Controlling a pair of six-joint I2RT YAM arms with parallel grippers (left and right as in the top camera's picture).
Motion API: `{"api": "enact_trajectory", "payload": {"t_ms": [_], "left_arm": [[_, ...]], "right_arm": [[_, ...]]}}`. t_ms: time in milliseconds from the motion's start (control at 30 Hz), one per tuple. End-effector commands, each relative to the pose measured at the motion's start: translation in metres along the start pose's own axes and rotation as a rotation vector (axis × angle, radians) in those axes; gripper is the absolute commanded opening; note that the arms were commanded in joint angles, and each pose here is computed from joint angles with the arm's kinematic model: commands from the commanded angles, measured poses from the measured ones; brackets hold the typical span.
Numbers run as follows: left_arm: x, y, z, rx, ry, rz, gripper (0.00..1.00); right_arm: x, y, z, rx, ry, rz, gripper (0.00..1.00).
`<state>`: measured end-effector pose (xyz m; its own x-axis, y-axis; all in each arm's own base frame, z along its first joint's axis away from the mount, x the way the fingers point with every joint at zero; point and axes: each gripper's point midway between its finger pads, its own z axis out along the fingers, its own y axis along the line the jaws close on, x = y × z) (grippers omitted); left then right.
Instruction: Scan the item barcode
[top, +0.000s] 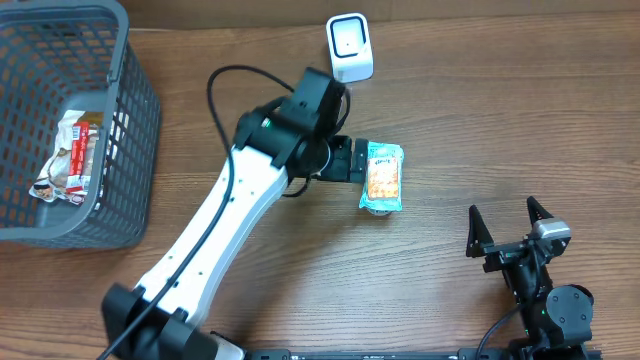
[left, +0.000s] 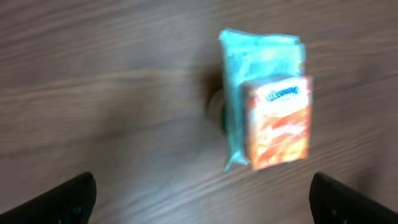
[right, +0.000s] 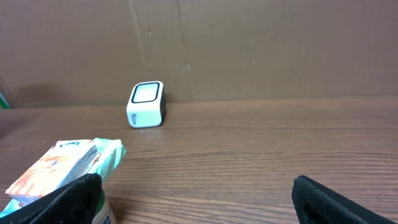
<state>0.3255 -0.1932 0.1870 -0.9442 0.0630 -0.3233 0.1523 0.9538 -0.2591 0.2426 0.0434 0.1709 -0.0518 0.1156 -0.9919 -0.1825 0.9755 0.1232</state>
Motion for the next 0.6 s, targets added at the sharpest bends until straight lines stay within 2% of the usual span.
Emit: {"api": "enact_trajectory", "payload": {"t_ms": [0,67,167,200,267,300,367,400,567], "left_arm": [[0.012,-0.017,0.011,0.168,0.042,0.008,1.00],[0.010,-0.028,0.017,0.275,0.045,0.022,1.00],[0.005,-0.030,0.021,0.298,0.024,0.029,1.00],[0.003,-0.029,0.022,0.290,0.015,0.035,0.96],[0.003,-0.027,0.025,0.271,0.013,0.037,0.80],[0.004,-0.028,0.027,0.269,0.020,0.035,0.75],[0.009,-0.033,0.032,0.270,0.037,0.039,0.54],[0.011,-0.036,0.035,0.268,0.045,0.037,0.47],[0.017,-0.032,0.061,0.168,0.076,0.006,0.44]], "right_arm": [[0.001,-0.003,0.000,0.014,-0.008,-0.001,1.00],[0.001,-0.003,0.000,0.014,-0.008,-0.001,1.00],[0.001,-0.003,0.000,0.014,-0.008,-0.001,1.00],[0.001,-0.003,0.000,0.014,-0.008,-0.001,1.00],[0.001,-0.003,0.000,0.014,-0.007,-0.001,1.00],[0.001,-0.003,0.000,0.014,-0.008,-0.001,1.00],[0.001,-0.003,0.000,0.014,-0.008,-0.001,1.00],[0.001,-0.003,0.000,0.014,-0.008,-0.001,1.00],[0.001,-0.003,0.000,0.014,-0.008,-0.001,1.00]]}}
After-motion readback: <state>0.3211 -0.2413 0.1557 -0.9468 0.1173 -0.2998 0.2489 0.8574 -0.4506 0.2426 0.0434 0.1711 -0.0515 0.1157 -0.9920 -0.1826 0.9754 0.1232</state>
